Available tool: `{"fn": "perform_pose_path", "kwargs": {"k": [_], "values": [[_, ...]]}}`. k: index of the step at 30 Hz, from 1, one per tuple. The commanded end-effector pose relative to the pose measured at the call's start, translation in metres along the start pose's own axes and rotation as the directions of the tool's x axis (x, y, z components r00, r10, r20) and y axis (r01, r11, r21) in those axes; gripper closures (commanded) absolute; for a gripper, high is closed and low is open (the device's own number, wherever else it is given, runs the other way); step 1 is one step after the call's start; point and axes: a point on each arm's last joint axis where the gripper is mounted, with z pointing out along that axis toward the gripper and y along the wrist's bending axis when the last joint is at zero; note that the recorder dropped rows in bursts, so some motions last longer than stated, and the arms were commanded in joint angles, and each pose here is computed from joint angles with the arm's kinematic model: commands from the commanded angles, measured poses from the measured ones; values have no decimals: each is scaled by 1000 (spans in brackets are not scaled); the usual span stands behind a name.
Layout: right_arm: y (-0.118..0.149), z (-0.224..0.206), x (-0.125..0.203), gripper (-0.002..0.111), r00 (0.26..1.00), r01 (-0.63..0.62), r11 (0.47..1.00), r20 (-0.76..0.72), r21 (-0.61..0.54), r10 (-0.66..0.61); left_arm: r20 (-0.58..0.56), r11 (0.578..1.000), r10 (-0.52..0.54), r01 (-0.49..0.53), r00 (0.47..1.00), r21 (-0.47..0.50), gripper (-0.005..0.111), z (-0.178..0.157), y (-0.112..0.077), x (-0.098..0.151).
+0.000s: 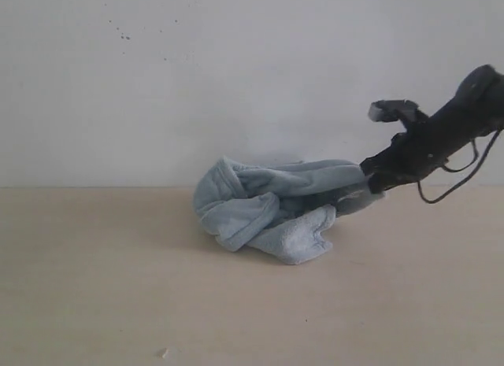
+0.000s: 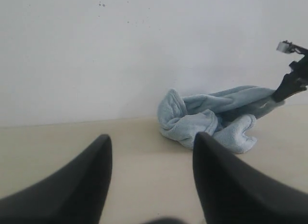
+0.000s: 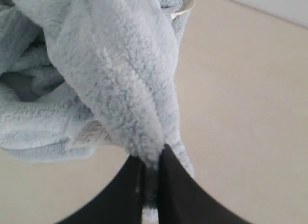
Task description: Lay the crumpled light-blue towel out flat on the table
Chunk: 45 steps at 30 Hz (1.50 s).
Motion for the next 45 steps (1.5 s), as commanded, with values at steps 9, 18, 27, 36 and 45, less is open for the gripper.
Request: {"fn": "perform_pose_path", "kwargs": {"k": [9,18,27,36,45], "values": [[60,-157,106,103,991,-111,976,97,187,94,14,1000,-4,4,1000,3,58,0,0,0],[150,-252,178,103,922,-212,954,366,212,123,14,1000,-4,4,1000,3,58,0,0,0],[175,-263,203,103,947,-170,959,306,229,95,14,1000,-4,4,1000,3,58,0,0,0],[143,-278,216,103,952,-275,767,275,579,133,17,1000,-4,4,1000,3,58,0,0,0],[142,-279,212,103,938,-297,760,324,578,120,14,887,-462,461,887,21,58,0,-1,-1]]}}
